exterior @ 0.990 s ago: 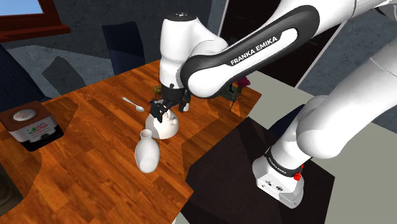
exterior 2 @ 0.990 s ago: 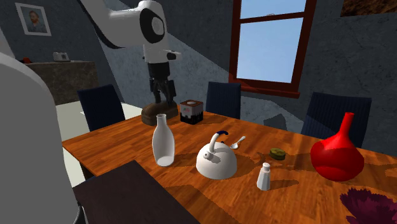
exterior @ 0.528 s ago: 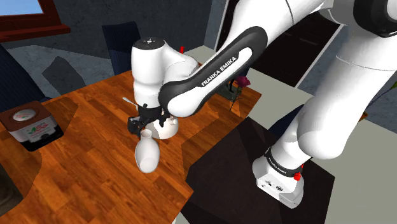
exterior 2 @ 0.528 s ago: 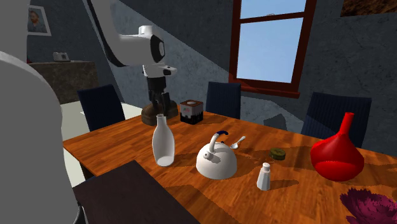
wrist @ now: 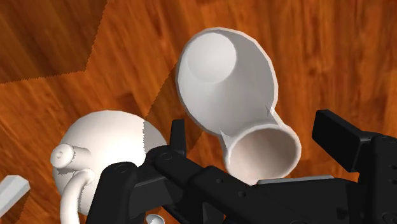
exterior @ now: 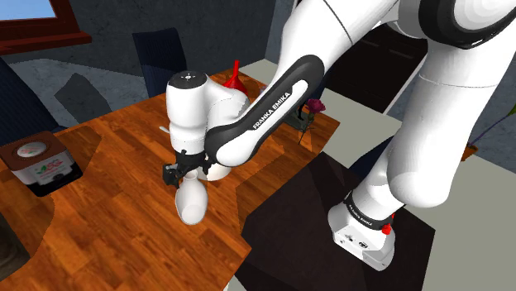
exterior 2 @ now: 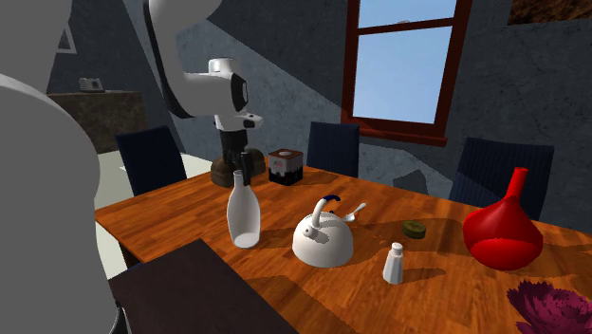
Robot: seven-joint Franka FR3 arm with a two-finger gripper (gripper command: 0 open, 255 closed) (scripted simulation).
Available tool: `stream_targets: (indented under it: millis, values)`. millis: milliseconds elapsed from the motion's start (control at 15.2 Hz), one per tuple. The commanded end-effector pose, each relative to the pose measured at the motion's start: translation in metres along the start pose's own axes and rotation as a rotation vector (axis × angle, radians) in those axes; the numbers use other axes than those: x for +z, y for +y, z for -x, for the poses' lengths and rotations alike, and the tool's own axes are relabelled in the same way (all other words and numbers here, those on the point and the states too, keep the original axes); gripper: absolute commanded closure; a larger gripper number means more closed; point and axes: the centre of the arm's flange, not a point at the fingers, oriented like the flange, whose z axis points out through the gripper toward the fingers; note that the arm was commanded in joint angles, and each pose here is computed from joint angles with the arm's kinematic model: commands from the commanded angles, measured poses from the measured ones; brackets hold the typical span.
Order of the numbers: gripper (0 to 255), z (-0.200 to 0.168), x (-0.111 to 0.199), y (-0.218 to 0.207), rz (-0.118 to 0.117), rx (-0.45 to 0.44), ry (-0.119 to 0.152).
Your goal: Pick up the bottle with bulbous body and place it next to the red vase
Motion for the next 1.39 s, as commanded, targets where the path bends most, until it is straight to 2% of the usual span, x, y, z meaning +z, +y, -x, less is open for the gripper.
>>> stream_targets:
  millis: [0,462,528,1122,1320]
  values:
    - [0,0.0,0.008,-0.001,0.0,0.0,0.0]
    - [0,0.0,0.008,0.0,0.0,0.0,0.0]
    - [255,0.0,0.008,0.0,0.0,0.0,0.0]
    - [255,0.0,0.008,-0.001,0.0,0.0,0.0]
    - [255,-0.001,-0.008,0.0,0.0,0.0,0.0]
